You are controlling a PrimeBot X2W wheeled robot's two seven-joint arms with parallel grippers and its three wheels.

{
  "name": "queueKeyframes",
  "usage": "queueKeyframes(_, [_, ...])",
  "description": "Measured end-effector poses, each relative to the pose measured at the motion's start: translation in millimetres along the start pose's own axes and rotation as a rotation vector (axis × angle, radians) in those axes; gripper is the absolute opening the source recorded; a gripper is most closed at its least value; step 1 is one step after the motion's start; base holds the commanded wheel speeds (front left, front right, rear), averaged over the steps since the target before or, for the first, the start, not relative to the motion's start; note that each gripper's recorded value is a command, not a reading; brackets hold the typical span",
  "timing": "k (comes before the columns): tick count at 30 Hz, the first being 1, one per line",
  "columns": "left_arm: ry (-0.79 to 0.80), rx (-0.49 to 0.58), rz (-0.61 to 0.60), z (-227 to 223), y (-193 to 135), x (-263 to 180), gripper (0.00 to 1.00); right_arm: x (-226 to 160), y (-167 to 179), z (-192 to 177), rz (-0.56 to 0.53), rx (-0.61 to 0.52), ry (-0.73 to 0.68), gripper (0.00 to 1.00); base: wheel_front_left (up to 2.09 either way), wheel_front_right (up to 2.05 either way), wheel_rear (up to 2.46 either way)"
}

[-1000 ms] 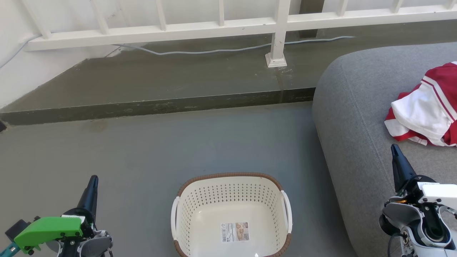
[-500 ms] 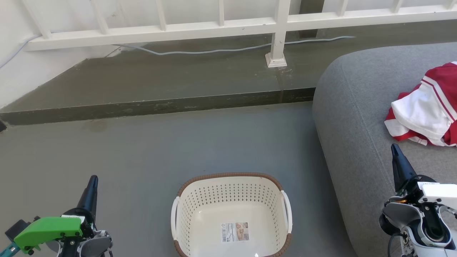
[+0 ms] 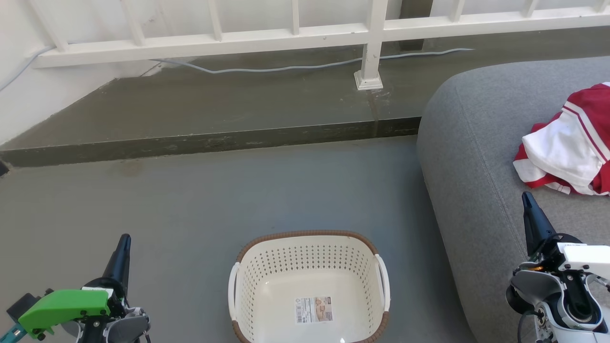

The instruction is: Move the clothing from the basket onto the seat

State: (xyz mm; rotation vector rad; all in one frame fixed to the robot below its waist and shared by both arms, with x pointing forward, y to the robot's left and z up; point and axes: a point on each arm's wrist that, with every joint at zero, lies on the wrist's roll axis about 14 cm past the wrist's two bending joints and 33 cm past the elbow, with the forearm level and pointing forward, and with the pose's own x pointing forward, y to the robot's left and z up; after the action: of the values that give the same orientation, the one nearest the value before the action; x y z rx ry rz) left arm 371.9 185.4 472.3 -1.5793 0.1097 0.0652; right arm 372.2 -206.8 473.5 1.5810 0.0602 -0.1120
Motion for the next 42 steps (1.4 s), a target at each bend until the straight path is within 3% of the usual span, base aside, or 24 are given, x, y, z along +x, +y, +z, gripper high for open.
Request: queueKeyframes(42, [0.000,-0.003,-0.012,0.1,-3.7,2.3,0.00,0.1,0.3,-0.1,0.001,0.001,0.000,0.00,0.00,0.00,0.00])
